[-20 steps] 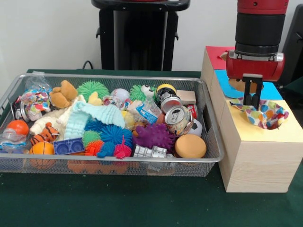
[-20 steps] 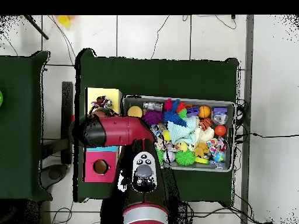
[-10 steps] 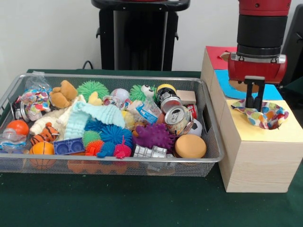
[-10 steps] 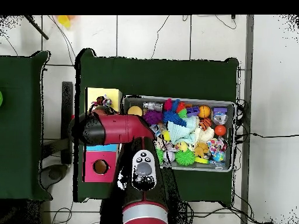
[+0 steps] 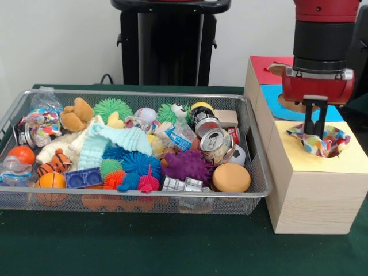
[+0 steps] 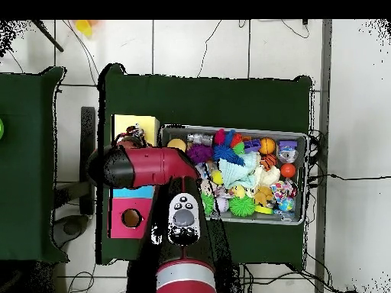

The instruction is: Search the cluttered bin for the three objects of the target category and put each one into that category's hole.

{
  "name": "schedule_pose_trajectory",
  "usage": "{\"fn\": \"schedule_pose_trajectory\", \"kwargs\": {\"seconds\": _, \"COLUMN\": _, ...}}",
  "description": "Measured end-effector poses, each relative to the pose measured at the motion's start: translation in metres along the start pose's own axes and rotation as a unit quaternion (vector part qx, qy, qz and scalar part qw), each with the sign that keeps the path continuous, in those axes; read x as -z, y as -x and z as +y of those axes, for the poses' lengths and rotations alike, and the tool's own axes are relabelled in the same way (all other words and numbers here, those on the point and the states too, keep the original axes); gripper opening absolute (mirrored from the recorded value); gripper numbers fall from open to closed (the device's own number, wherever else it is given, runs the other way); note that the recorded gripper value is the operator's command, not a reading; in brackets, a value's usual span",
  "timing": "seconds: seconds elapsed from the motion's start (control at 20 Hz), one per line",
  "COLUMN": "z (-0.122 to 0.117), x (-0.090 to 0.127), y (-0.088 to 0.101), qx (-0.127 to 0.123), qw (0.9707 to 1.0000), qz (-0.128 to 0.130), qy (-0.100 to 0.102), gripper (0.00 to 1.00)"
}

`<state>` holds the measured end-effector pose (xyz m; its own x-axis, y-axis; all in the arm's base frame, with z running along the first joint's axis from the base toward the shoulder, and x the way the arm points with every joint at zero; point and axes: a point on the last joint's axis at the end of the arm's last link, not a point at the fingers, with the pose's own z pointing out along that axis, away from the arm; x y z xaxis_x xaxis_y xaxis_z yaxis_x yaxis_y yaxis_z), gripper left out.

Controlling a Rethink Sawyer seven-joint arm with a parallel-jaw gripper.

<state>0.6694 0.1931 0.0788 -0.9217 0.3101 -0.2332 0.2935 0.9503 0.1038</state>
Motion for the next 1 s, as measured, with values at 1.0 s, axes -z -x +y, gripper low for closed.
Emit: {"fn": "schedule_pose_trajectory", "kwargs": {"seconds": 1.0, "z": 0.021, "x": -0.048, "y": -0.001, "qx": 0.014, "qw": 0.9999, "qz": 0.003, "qy": 0.003, "gripper": 0.0}}
